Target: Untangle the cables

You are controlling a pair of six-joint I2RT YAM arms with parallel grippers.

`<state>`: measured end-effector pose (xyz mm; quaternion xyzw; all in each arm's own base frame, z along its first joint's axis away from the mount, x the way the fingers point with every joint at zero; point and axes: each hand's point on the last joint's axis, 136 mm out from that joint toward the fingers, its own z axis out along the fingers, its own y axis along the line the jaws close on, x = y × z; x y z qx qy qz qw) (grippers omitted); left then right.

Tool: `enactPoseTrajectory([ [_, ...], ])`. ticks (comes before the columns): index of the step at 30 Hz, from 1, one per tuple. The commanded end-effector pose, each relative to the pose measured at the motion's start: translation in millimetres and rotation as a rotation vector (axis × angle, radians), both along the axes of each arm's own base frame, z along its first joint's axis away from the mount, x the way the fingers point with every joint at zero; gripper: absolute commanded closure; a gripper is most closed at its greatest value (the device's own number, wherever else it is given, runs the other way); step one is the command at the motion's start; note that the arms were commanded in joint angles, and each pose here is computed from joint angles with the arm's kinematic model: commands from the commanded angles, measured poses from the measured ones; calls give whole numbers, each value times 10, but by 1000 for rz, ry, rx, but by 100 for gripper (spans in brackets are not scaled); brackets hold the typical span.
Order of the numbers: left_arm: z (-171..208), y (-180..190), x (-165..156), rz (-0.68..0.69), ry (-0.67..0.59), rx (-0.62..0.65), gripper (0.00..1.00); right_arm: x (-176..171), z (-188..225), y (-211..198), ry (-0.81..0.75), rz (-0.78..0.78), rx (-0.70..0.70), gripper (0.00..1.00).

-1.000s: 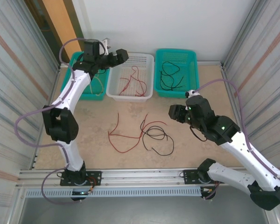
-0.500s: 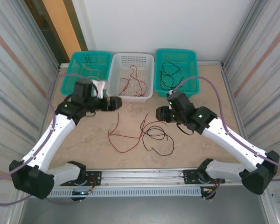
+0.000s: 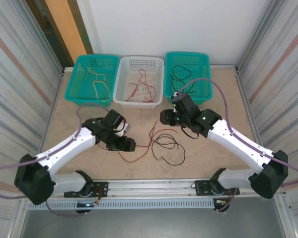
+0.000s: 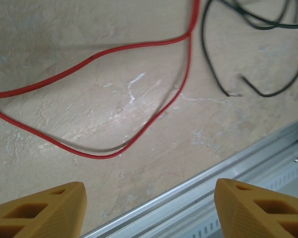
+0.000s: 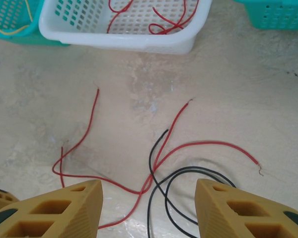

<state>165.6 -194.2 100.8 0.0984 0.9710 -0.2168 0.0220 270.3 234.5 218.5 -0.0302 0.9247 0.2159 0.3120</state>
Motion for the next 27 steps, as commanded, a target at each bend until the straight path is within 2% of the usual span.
enactPoseTrajectory([
  [1, -178, 13, 34, 101, 87, -24, 28, -58, -29, -33, 15, -22, 10, 49],
  [5, -300, 26, 171, 196, 136, -90, 26, -97, -31, -99, 11, -31, 4, 49],
  [11, -392, 40, 445, 311, 132, -148, 24, -90, -11, -111, 4, -38, 19, 49],
  [16, -475, 44, 603, 364, 113, -153, 30, -94, -10, -100, 6, -34, 21, 48],
  [19, -480, 128, 724, 393, 67, -97, 35, -89, -14, -104, 7, -37, 20, 48],
  [20, -470, 147, 772, 401, 54, -85, 39, -91, -12, -101, 8, -35, 20, 49],
  [24, -420, 152, 934, 406, 18, -66, 76, -85, 29, -104, 0, -35, 22, 49],
  [27, -361, 115, 1020, 385, 5, -69, 89, -90, 57, -114, -5, -37, 23, 49],
])
